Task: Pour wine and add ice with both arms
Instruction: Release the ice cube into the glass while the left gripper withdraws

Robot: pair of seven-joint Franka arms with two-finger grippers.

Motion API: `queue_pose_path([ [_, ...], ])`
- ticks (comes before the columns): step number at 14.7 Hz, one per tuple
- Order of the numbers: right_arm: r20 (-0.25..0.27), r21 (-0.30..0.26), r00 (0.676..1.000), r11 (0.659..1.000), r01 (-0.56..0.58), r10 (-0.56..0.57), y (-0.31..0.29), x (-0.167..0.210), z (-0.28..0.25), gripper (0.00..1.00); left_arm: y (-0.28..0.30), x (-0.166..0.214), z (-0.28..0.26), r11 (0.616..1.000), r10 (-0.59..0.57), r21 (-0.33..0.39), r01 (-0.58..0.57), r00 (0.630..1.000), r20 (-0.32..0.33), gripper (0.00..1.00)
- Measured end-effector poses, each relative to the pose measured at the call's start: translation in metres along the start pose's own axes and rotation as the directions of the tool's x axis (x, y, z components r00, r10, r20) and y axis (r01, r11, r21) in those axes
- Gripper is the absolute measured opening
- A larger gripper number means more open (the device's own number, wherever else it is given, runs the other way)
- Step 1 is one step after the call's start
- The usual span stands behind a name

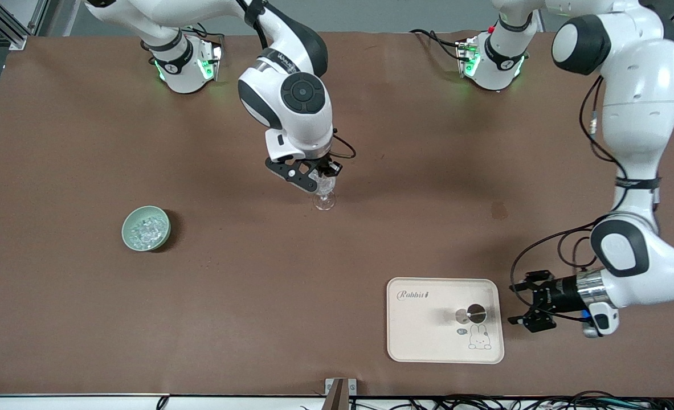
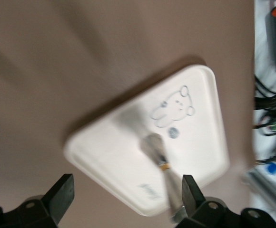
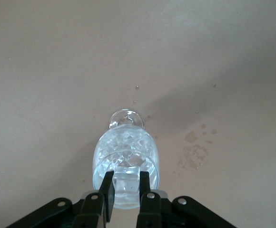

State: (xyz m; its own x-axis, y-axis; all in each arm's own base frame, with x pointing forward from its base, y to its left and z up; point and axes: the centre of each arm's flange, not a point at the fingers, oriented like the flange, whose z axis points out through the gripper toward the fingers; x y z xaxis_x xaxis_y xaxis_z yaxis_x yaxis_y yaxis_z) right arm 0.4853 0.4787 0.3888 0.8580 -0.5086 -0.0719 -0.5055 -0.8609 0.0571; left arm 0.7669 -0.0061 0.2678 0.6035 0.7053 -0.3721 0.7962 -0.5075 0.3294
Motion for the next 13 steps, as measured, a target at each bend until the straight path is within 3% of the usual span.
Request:
queue_pose_path([
  [1,0.0,-0.001,1.0,1.0,0.002,-0.002,0.0,-0.002,0.0,0.25,0.0,-0.007,-0.017,0.991,0.104,0.093,-0.1,0.994,-0.041,1.0],
  [3,0.0,-0.003,1.0,1.0,0.009,-0.009,-0.001,-0.007,0.001,0.25,0.001,-0.022,-0.058,0.931,0.307,0.219,-0.291,0.951,-0.042,1.0],
  [7,0.0,-0.008,1.0,1.0,0.015,-0.015,-0.002,-0.012,0.004,0.25,0.008,-0.071,-0.155,0.839,0.488,0.274,-0.47,0.873,0.005,1.0],
  [13,-0.001,-0.009,1.0,1.0,0.011,-0.011,-0.001,-0.009,0.005,0.25,0.03,-0.176,-0.255,0.701,0.648,0.425,-0.573,0.76,-0.043,1.0],
])
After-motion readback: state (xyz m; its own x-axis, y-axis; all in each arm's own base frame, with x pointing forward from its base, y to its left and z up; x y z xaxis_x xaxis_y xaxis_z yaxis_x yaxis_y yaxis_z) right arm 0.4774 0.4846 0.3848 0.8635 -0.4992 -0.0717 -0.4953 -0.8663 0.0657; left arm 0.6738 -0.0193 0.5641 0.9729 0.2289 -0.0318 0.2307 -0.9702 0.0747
